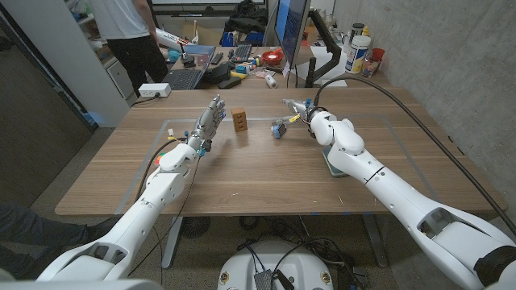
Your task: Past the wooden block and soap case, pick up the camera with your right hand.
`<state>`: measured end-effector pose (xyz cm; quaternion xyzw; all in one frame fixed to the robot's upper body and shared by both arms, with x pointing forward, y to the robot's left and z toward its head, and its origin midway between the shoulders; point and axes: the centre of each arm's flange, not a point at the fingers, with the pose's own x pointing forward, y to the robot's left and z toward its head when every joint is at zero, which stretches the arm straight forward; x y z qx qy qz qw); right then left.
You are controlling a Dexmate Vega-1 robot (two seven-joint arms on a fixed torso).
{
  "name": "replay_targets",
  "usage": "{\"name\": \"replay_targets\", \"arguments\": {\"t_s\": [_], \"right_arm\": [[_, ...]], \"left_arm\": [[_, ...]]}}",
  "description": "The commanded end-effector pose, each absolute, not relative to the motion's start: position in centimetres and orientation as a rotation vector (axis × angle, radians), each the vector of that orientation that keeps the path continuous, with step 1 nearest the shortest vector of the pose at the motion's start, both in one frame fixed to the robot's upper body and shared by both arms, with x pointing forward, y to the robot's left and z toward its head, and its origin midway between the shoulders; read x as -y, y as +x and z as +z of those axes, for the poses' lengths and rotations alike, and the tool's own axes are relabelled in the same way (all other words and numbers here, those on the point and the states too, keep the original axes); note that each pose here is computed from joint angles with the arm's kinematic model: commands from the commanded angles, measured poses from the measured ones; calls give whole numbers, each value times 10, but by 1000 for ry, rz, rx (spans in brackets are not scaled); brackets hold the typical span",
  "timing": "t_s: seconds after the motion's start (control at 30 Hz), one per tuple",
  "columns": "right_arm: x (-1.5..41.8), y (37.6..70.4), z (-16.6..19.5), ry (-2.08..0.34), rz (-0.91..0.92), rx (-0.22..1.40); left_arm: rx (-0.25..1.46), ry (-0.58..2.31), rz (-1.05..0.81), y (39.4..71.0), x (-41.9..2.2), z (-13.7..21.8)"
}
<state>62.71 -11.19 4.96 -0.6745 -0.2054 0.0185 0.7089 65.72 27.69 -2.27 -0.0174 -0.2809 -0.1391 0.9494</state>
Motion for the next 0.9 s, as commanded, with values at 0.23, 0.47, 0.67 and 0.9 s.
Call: {"name": "replay_targets", "arguments": {"t_s": [0.23,0.47,0.67,0.9], "right_arm": [[109,635,42,-1512,44,414],[105,639,39,-1527,46,391],[103,644,38,-1536,42,381],[102,648,37,-1530,41,369]], "left_arm": [[570,-28,-277,651,-275,-25],[571,-29,-271,649,-277,-25],[573,-30,-271,648,-277,-24],[571,-28,-277,650,-276,-22]]}}
